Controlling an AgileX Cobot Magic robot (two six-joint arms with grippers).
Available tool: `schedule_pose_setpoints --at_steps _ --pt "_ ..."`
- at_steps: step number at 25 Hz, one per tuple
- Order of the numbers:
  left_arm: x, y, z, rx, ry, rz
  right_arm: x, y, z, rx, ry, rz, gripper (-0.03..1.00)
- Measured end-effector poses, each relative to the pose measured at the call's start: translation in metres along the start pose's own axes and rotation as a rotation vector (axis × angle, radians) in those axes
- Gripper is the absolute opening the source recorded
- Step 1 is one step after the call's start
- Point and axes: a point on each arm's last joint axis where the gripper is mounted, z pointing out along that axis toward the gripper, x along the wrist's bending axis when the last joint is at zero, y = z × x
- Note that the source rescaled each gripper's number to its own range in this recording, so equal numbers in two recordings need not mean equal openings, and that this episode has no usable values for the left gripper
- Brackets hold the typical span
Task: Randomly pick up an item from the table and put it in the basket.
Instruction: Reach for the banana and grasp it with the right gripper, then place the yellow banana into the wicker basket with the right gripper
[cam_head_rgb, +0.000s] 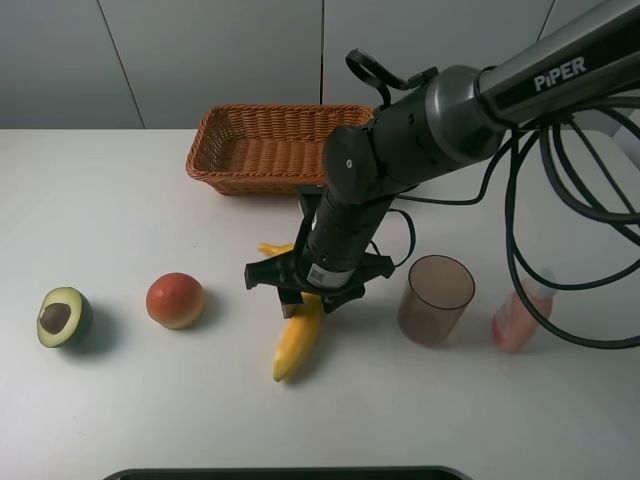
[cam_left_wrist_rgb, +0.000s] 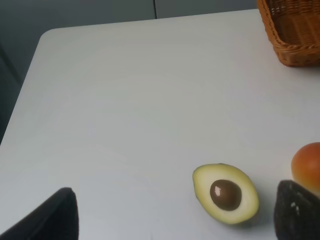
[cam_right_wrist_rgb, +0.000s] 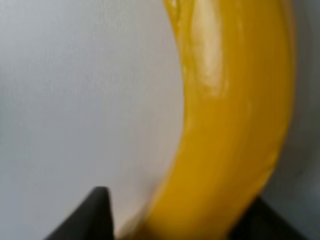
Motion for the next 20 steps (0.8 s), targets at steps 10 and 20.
schedule_pose_setpoints --at_steps 10,20 --pt "0.000 0.000 0.000 0.000 0.000 0.000 0.000 -0.001 0.000 0.006 -0.002 -0.002 0.04" --pt "0.000 0.000 0.000 0.000 0.000 0.000 0.010 0.001 -0.057 -0.106 0.056 -0.060 0.04"
